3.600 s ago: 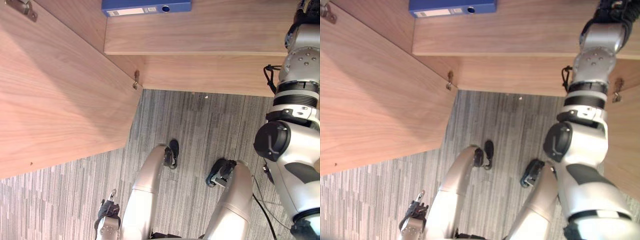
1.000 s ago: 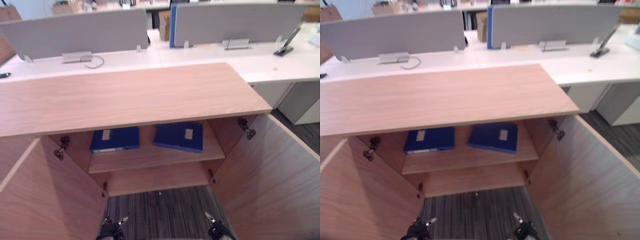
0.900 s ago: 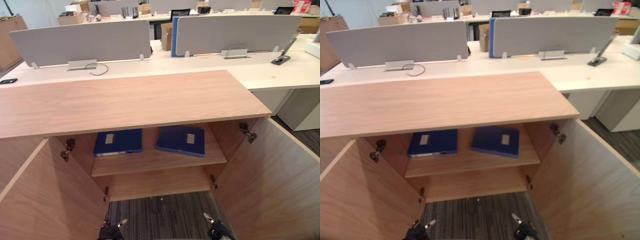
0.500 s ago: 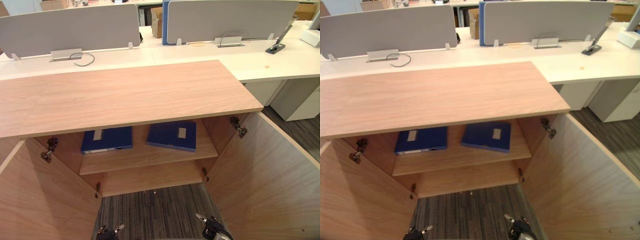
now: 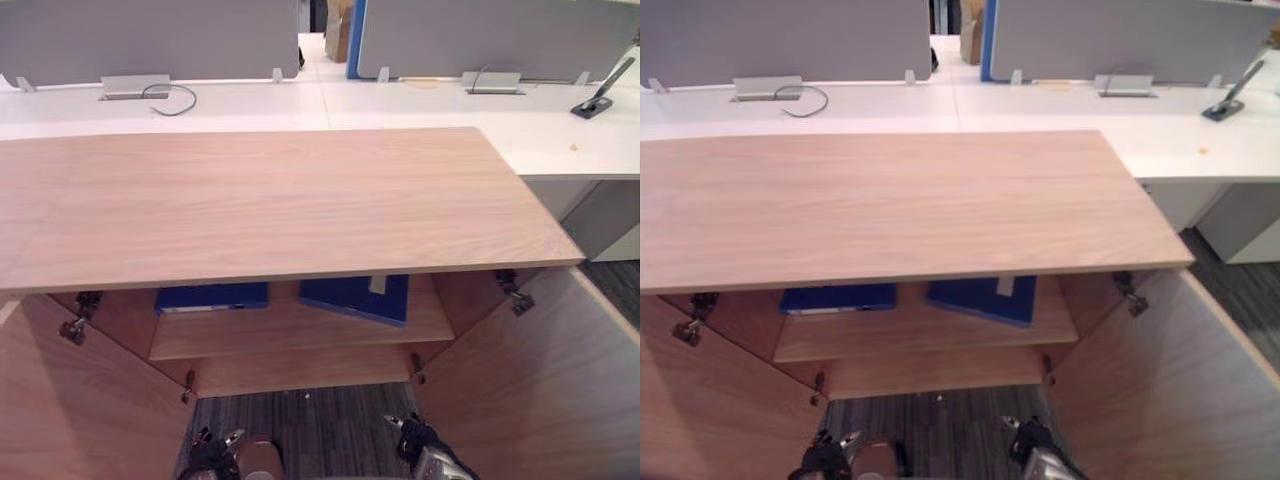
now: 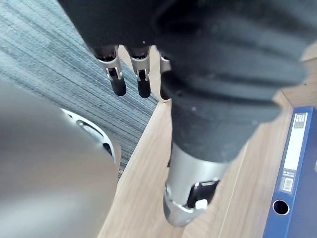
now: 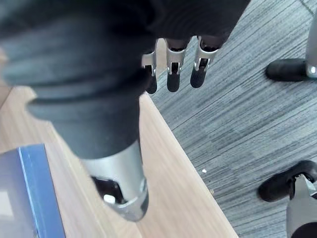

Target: Walk over to the cabinet, pick up the folder, carry it to the office cabinet, place the folder inside the office cabinet, then close the office cabinet door

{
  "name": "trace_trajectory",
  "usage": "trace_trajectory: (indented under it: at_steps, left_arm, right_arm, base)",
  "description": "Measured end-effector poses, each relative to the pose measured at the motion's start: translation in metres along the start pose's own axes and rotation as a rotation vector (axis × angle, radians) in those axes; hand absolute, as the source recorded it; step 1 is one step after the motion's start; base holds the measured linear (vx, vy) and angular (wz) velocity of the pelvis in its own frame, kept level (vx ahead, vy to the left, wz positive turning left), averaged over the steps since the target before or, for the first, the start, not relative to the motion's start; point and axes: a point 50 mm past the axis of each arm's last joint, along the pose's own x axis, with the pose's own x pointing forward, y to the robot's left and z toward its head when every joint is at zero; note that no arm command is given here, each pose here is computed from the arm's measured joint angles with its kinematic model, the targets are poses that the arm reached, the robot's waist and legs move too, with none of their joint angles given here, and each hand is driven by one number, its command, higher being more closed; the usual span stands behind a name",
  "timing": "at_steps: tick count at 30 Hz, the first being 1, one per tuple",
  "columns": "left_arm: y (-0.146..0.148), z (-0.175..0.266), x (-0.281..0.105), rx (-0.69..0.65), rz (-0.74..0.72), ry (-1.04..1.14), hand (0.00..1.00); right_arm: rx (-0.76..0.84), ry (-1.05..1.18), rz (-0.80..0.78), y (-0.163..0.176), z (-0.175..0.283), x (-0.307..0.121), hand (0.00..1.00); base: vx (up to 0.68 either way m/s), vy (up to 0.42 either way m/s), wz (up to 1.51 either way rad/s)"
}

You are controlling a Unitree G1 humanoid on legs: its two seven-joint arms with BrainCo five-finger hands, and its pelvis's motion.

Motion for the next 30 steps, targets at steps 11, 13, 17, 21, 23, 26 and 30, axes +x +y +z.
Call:
trace_trajectory:
  at_steps: [11,13,17,21,23,26,30]
  left_arm:
    - [0.004,-0.014,-0.002,0.007,0.012,0.054,0.0]
    - [0.004,-0.014,-0.002,0.011,0.016,0.053,0.0]
    - [0.004,-0.013,-0.003,0.048,0.012,0.038,0.0]
    - [0.007,-0.008,-0.003,0.049,0.018,0.0,0.0]
    - [0.002,0.001,-0.003,0.042,0.0,-0.044,0.0]
    - [-0.005,0.01,-0.003,0.011,-0.018,-0.087,0.0]
    - [-0.005,0.012,-0.003,-0.004,0.005,-0.1,0.0]
  right_arm:
    - [-0.076,0.022,0.022,0.004,-0.012,-0.003,0.0]
    - [-0.163,0.029,0.036,0.003,-0.018,-0.004,0.0]
    - [-0.262,-0.114,0.131,0.028,0.009,-0.007,0.0]
    - [-0.244,-0.436,0.237,0.071,0.087,-0.022,0.0]
    - [-0.235,-0.579,0.27,0.086,0.127,-0.033,0.0]
    - [-0.245,-0.755,0.29,0.1,0.179,-0.053,0.0]
    - [-0.326,-0.92,0.362,0.127,0.212,-0.082,0.0]
  base:
    - [0.05,0.009,0.04]
    - [0.0,0.0,0.0]
    - [-0.02,0.02,-0.01]
    - [-0.11,0.054,-0.29]
    - [-0.21,0.037,-0.17]
    - [-0.22,0.058,-0.21]
    - [-0.21,0.084,-0.28]
